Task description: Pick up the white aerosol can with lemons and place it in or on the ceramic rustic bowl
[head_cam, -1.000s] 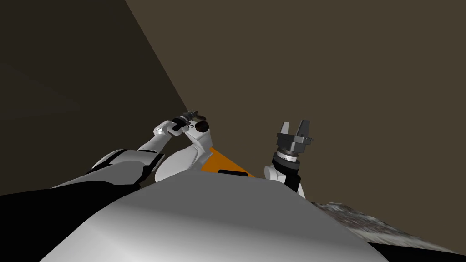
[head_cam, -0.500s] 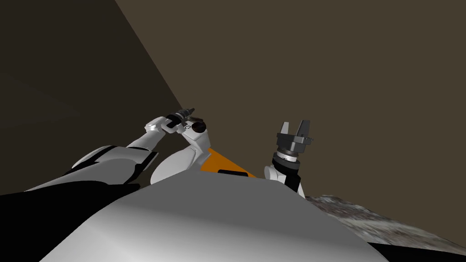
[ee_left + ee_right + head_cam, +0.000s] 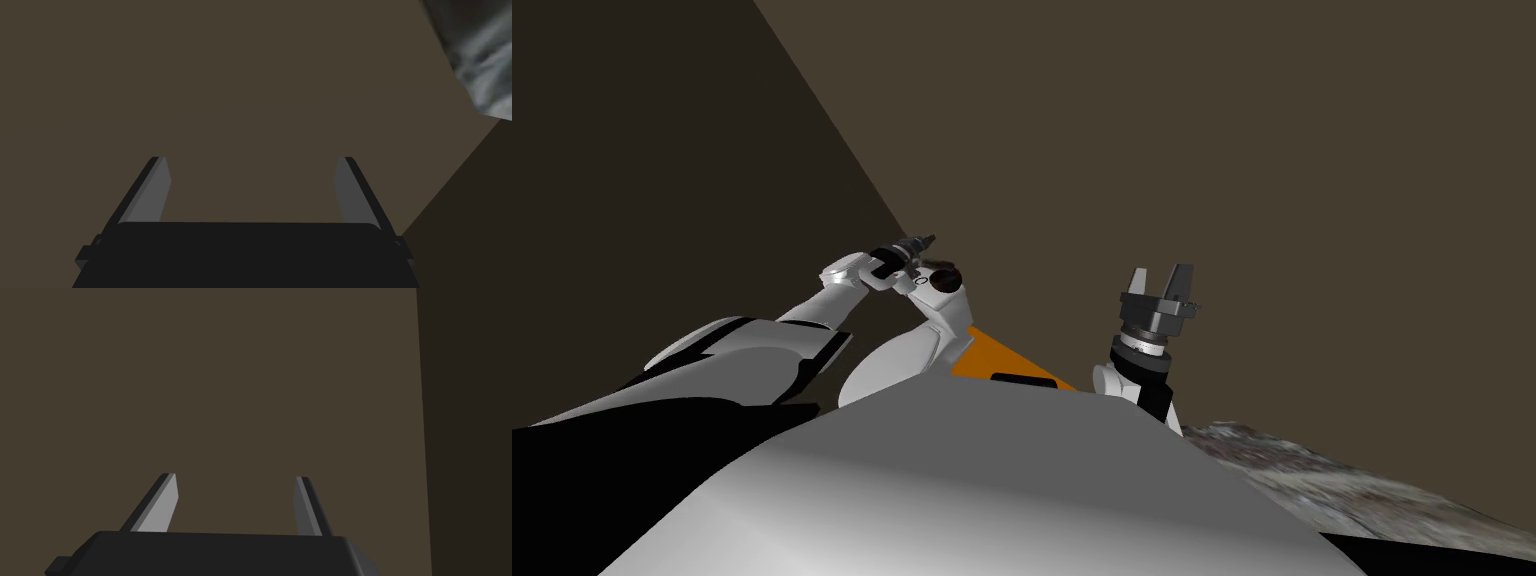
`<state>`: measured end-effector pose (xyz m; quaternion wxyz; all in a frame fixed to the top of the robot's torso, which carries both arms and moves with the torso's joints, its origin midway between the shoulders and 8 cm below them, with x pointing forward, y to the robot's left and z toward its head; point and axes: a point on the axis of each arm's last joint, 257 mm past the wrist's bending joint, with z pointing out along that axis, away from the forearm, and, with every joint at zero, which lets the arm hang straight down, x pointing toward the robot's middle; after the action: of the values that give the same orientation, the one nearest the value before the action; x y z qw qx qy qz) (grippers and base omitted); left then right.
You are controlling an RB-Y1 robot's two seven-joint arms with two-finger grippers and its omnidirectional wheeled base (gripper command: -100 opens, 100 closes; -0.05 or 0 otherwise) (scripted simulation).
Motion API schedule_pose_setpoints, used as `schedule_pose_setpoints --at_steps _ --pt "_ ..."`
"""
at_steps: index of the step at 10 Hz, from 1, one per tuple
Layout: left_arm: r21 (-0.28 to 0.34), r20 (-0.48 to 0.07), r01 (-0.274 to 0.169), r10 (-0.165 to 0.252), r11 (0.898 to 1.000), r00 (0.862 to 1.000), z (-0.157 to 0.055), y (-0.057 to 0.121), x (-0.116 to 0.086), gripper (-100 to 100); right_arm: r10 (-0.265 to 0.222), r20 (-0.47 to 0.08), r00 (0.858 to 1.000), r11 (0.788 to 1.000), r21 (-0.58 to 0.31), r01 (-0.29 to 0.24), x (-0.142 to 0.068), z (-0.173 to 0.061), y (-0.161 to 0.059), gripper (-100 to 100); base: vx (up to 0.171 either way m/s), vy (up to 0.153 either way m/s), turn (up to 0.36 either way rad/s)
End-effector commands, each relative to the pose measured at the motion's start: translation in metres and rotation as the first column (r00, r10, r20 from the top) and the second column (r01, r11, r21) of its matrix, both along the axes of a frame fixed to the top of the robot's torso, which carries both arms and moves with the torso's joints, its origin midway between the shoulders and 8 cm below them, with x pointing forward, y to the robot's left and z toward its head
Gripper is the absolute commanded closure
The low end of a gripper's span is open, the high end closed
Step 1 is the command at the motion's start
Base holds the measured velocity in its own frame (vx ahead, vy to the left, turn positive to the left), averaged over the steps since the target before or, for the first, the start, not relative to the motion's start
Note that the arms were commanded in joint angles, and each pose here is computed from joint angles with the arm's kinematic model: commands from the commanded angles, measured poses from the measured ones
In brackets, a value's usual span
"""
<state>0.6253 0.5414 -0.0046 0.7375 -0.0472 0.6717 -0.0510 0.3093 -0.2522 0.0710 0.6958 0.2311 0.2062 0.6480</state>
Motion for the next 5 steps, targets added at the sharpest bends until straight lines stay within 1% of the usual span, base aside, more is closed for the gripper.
schedule_pose_setpoints --at_steps 1,5 --pt "0.000 0.000 0.000 0.000 1.000 1.000 0.0000 0.0000 0.0000 0 0.000 0.000 1.000 1.000 0.000 0.000 0.0000 0.0000 0.0000 0 0.000 0.000 0.000" --pt "0.000 0.000 0.000 0.000 1.000 1.000 0.0000 0.0000 0.0000 0 0.000 0.000 1.000 1.000 0.000 0.000 0.0000 0.0000 0.0000 0 0.000 0.000 0.000"
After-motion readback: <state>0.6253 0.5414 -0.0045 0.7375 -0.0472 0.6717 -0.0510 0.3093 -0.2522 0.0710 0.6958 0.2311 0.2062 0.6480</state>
